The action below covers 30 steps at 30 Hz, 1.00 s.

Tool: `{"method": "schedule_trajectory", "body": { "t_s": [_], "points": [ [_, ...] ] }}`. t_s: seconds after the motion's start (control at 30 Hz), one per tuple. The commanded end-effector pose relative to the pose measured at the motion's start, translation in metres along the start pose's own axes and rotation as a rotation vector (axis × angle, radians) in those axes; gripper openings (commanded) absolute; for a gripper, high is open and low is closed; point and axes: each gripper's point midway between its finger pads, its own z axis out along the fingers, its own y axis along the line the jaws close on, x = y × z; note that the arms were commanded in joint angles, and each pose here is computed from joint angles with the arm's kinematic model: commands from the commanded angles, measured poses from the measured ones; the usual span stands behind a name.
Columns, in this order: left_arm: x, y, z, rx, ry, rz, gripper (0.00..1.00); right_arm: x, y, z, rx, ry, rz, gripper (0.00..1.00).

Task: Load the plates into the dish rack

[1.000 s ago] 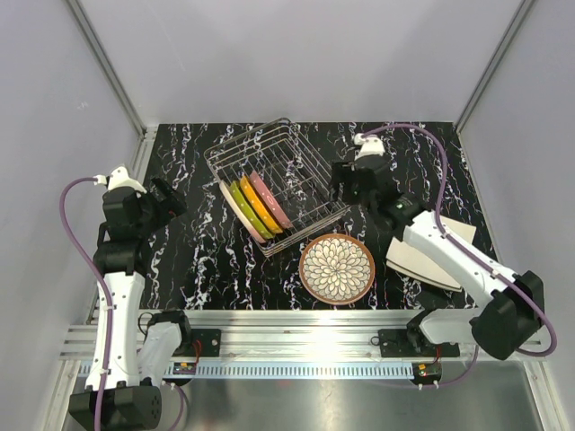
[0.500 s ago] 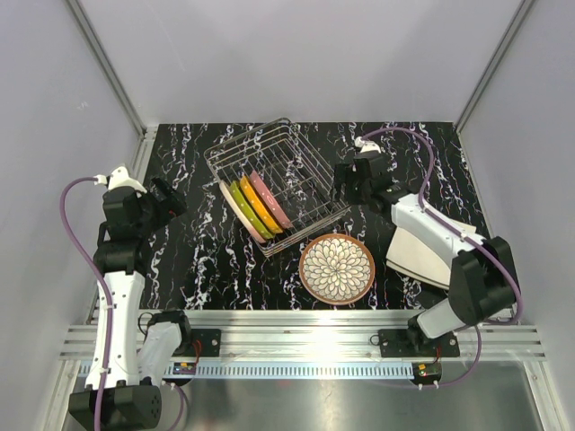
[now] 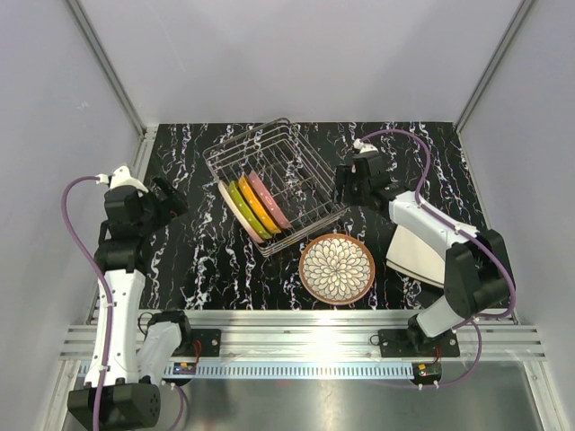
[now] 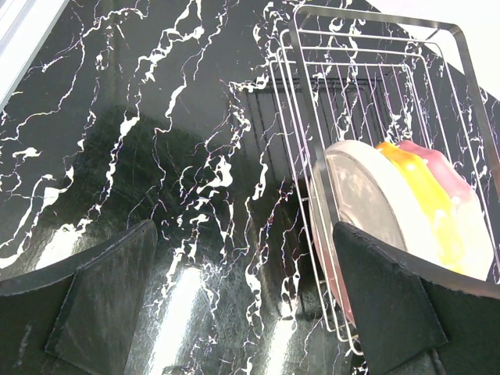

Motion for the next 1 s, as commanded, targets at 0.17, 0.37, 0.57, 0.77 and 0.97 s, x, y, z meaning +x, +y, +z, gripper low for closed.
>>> {"method": "schedule_trajectory", "body": {
  "t_s": [0.17, 0.37, 0.57, 0.77, 0.97],
  "points": [
    [-0.009, -0.003, 0.001, 0.008, -0.045, 0.01, 0.99, -0.001, 0.09, -0.022, -0.284, 0.006, -0.053, 0.7],
    [-0.011, 0.001, -0.001, -0.01, -0.058, 0.014, 0.99, 0.027, 0.137, -0.024, -0.361, 0.052, -0.107, 0.7],
    [-0.013, 0.006, -0.002, -0.038, -0.07, 0.018, 0.99, 0.042, 0.165, -0.038, -0.455, 0.072, -0.101, 0.71],
    [-0.017, 0.011, -0.005, -0.068, -0.089, 0.024, 0.99, 0.035, 0.157, -0.067, -0.477, 0.017, -0.145, 0.76],
    [-0.023, 0.017, -0.012, -0.103, -0.124, 0.03, 0.99, 0.024, 0.124, -0.092, -0.354, -0.05, -0.176, 0.79]
  ]
}}
